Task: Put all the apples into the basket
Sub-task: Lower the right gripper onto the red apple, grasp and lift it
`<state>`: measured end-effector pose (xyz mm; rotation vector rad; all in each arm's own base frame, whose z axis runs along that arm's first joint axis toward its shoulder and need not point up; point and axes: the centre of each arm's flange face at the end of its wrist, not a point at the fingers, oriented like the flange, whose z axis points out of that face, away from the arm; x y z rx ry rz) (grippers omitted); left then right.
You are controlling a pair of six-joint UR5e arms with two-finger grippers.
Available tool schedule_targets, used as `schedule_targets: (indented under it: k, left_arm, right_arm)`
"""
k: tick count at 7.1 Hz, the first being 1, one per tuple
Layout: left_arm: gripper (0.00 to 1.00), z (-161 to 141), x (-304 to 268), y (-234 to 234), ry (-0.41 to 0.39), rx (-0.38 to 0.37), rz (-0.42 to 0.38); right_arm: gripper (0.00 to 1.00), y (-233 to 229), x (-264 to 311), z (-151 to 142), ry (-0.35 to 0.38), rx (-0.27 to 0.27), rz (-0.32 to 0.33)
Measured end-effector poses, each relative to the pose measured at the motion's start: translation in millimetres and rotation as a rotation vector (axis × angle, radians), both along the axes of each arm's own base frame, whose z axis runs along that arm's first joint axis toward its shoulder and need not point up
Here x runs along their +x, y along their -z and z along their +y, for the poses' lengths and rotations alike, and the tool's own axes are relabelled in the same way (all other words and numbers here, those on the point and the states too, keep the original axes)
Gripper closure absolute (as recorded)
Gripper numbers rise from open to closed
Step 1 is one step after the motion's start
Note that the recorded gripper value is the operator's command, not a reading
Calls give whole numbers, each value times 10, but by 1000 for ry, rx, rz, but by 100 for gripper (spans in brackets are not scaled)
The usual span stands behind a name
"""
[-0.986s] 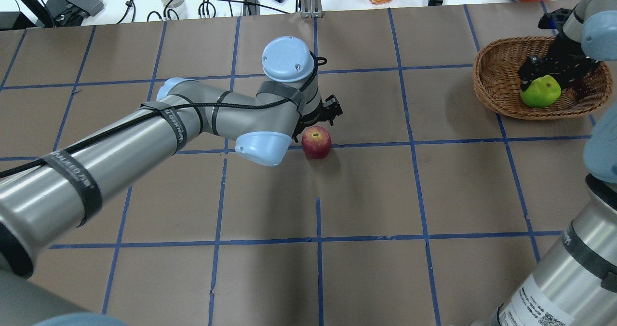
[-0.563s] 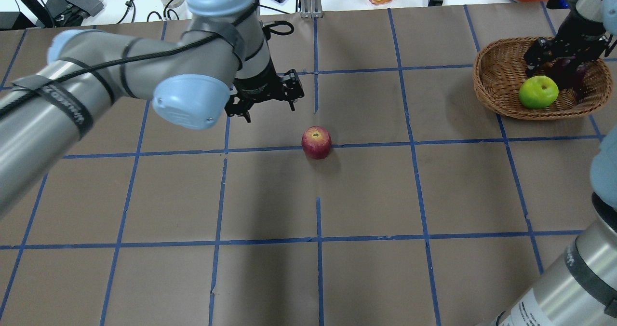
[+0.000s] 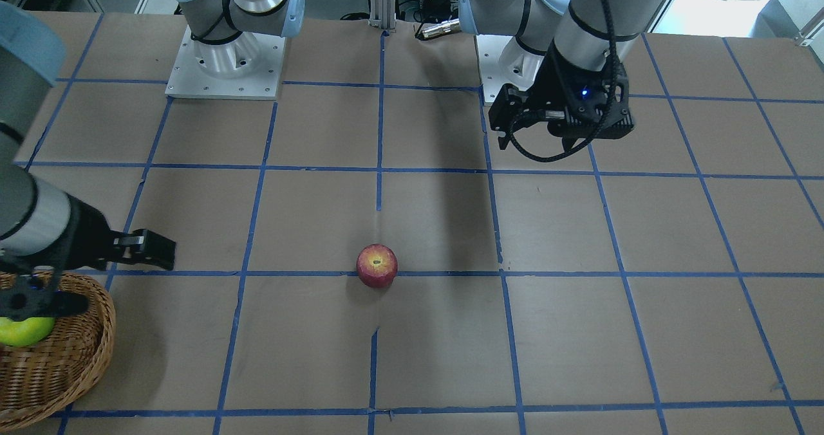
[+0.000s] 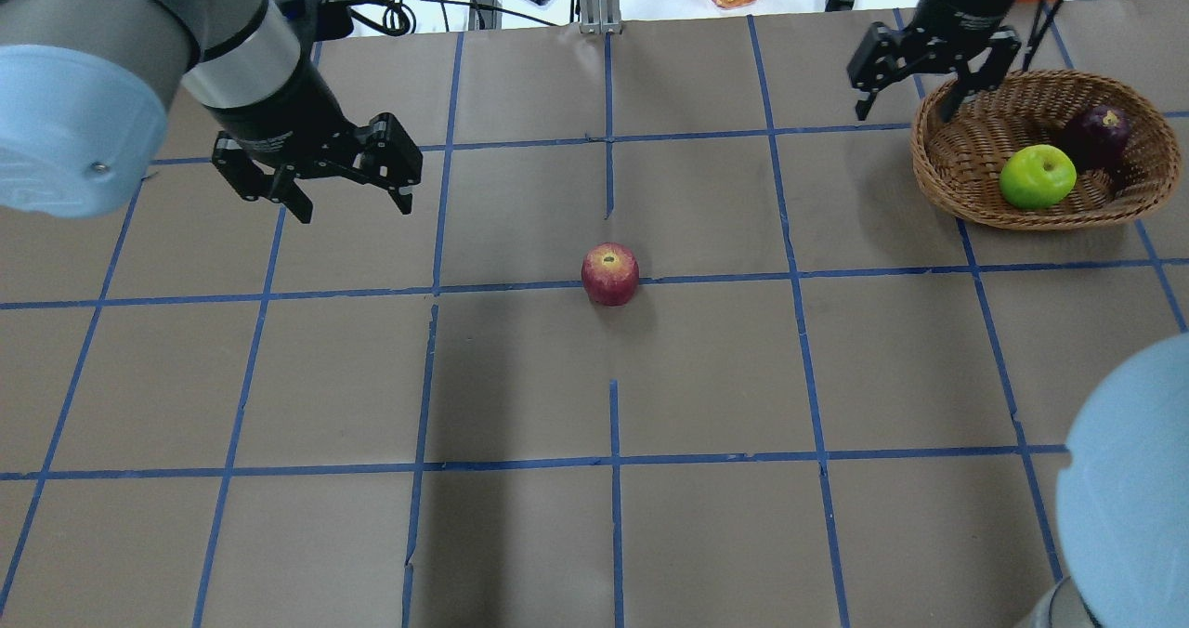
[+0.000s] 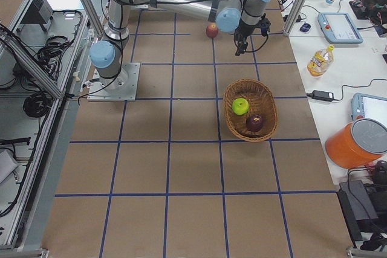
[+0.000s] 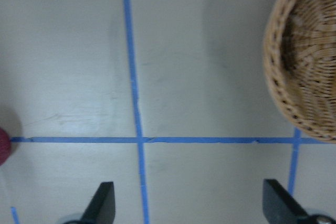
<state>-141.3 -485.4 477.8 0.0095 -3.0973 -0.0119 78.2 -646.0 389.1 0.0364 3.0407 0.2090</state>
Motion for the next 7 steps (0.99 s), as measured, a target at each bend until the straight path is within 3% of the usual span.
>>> schedule_targets:
  k: [2,5,7]
  left_arm:
    - [0,-27,134,-170,24,-17,-4]
    - [0,-65,153,-181,27,-19,-3]
    - [0,-73,160,-178,26,-20,-3]
  right_arm:
    - [0,245,1105,263,82,37,4]
    - [0,881,2049,661,182,-49,-4]
    - [0,1214,2365,821,191,-59,-67]
